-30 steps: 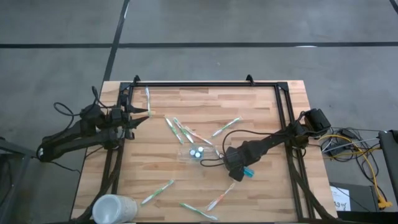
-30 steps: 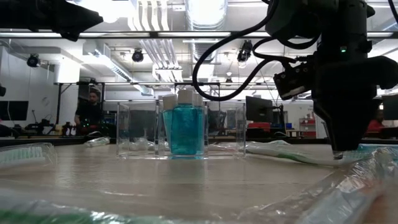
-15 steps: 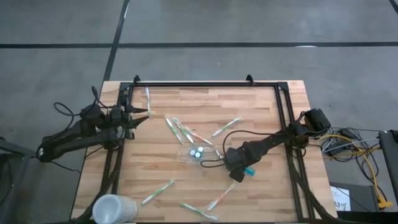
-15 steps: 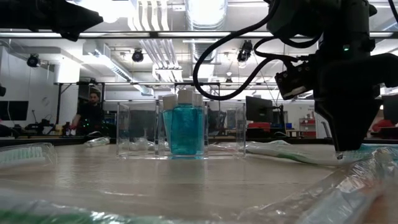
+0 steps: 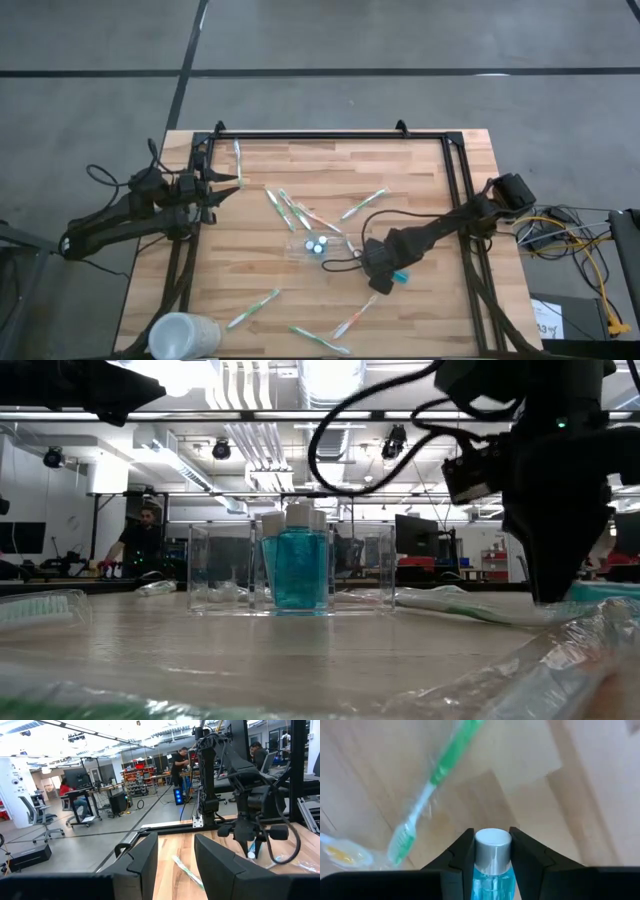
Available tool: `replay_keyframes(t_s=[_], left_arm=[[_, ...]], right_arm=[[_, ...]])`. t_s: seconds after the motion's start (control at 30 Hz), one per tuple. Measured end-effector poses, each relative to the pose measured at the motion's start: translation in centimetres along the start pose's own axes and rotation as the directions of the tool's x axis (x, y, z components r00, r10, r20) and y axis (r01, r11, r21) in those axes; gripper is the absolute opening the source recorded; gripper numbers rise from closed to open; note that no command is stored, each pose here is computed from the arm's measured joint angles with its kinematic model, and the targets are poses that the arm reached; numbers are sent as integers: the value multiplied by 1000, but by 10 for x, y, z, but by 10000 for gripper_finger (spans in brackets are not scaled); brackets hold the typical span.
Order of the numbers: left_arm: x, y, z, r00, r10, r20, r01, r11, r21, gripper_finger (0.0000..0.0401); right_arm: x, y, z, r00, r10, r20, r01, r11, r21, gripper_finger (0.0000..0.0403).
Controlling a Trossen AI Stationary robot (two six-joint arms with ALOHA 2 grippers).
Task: Pick & Place toothbrushing station
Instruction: Put the blue mouthwash bottle into the transparent organizer
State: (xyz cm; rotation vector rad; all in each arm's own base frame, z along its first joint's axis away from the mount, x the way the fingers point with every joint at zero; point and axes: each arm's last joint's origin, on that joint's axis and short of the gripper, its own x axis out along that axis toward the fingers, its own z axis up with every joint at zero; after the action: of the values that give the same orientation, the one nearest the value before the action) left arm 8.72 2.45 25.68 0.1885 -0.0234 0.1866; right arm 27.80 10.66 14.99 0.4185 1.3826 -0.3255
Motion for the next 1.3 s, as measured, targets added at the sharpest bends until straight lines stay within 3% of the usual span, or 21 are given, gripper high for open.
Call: replay_keyframes(t_s=[0.2, 0.33, 0.47, 0.67, 0.77, 1.13, 1.2, 1.3], left_arm=[[0, 0, 0, 1000, 0, 0, 0, 1000, 0, 133], [0, 0, 0, 1000, 0, 0, 0, 1000, 0, 133], [0, 0, 0, 1000, 0, 0, 0, 1000, 0, 133], [0, 0, 0, 1000, 0, 0, 0, 1000, 0, 133], [0, 0, 0, 1000, 0, 0, 0, 1000, 0, 133], [0, 0, 0, 1000, 0, 0, 0, 1000, 0, 133], [0, 0, 0, 1000, 0, 0, 0, 1000, 0, 133], [0, 0, 0, 1000, 0, 0, 0, 1000, 0, 133]], right_arm=[[-20, 5, 9, 980, 49, 195, -46, 999, -16, 96], [-43, 5, 15, 925, 61, 375, -60, 998, -14, 96], [-72, 6, 23, 803, 85, 590, -102, 995, -5, 96], [-104, 22, 44, 528, 251, 812, -201, 965, -168, 96], [-107, 27, 54, 432, 278, 858, -189, 958, -216, 96], [-84, 31, 91, 214, 227, 950, -133, 970, -202, 96], [-79, 30, 96, 189, 218, 958, -139, 971, -193, 96], [-67, 27, 103, 213, 196, 957, -125, 977, -172, 96]])
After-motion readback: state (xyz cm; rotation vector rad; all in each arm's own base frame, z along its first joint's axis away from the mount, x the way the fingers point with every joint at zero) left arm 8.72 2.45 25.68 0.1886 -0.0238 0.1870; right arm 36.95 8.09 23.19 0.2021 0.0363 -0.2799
